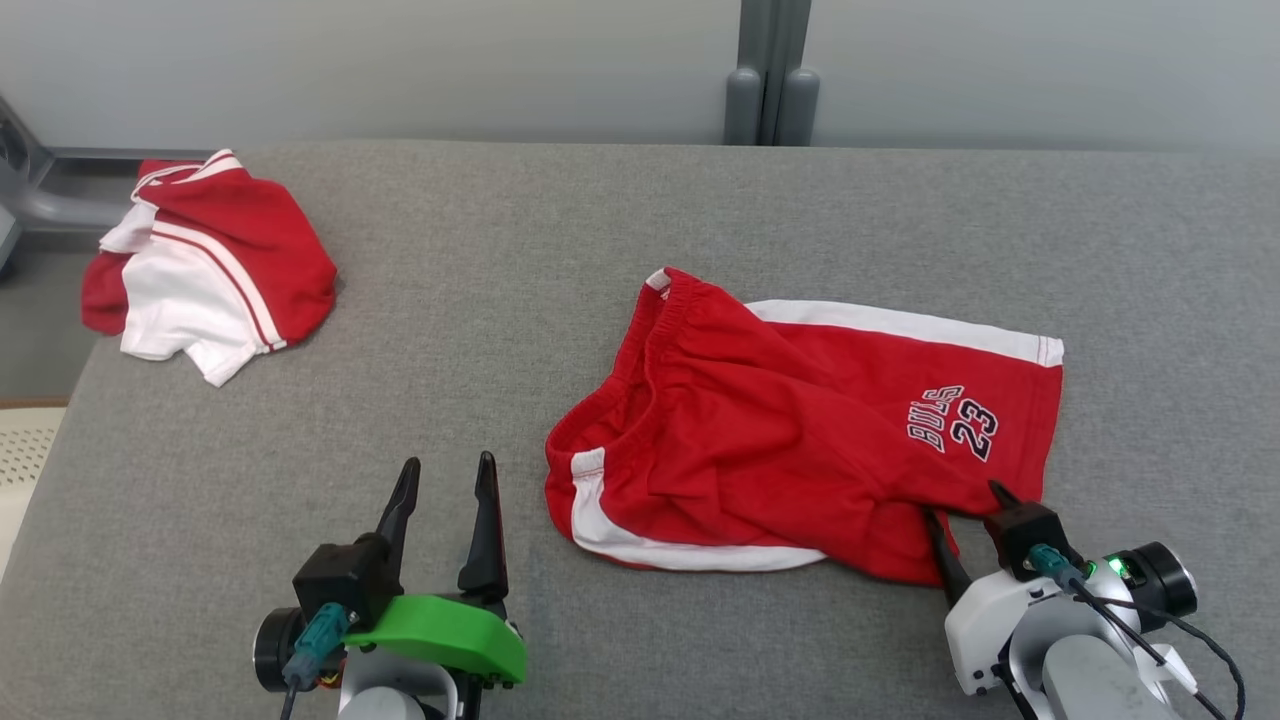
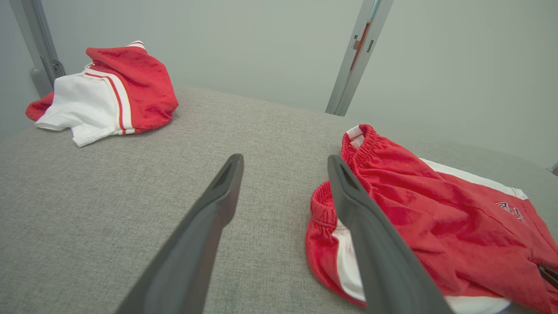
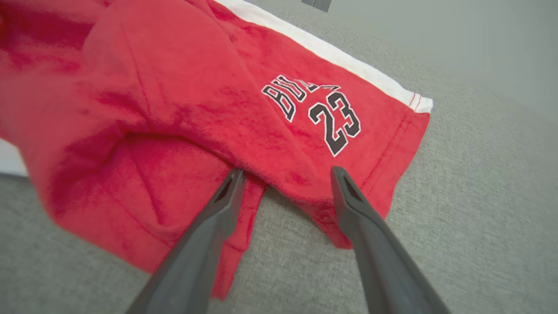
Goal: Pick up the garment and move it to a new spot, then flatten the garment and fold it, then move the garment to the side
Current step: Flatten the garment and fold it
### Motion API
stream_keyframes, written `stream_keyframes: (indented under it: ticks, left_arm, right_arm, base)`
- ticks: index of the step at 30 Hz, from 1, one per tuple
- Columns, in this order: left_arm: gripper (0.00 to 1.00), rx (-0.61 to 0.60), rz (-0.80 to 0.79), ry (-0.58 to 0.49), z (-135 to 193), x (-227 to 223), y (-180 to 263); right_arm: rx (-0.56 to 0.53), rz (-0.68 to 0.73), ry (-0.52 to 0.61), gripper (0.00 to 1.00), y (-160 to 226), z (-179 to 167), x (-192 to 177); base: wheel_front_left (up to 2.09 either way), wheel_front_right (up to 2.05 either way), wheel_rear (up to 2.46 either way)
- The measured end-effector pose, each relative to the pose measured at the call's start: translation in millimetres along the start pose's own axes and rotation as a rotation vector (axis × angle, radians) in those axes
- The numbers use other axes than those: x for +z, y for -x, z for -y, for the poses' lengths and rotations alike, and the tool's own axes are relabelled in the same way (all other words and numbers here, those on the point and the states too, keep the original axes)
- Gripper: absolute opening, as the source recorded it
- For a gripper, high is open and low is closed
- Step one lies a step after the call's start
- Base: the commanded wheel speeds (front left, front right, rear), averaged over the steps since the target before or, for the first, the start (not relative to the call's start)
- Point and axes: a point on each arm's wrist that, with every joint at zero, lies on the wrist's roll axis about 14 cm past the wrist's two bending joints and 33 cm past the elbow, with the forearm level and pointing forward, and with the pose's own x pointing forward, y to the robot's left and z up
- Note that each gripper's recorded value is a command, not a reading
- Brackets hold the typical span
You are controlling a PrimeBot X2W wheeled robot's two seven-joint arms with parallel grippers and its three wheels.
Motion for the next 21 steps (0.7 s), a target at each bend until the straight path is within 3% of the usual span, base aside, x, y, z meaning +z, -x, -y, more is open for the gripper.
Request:
stream_keyframes:
  ticks: [1, 2, 4, 11, 21]
  left_arm:
    - [1.0, 0.005, 0.0, 0.001, -1.6, 0.0, 0.0]
    - [1.0, 0.009, -0.001, 0.0, -2.8, -0.3, -0.1]
    - [1.0, 0.016, -0.002, -0.001, -4.7, -0.8, -0.3]
    - [1.0, 0.033, -0.002, -0.003, -8.7, -1.3, -4.2]
    - [1.0, 0.015, 0.034, 0.022, -0.5, 11.2, -7.5]
  right_arm:
    - [0.009, -0.013, 0.0, 1.0, -3.9, -1.9, -2.5]
    - [0.016, -0.021, 0.002, 0.8, -7.7, -2.7, -3.9]
    - [0.017, -0.015, -0.001, 0.0, -16.2, -0.9, -0.2]
    - [-0.001, 0.121, 0.02, 0.0, -48.4, 16.7, 53.7]
    - [-0.013, 0.218, 0.265, 0.0, -99.1, 68.2, 133.4]
  base:
    - [0.0, 0.0, 0.0]
    - [0.0, 0.0, 0.0]
    - [0.0, 0.0, 0.0]
    - [0.0, 0.0, 0.0]
    - [0.0, 0.0, 0.0]
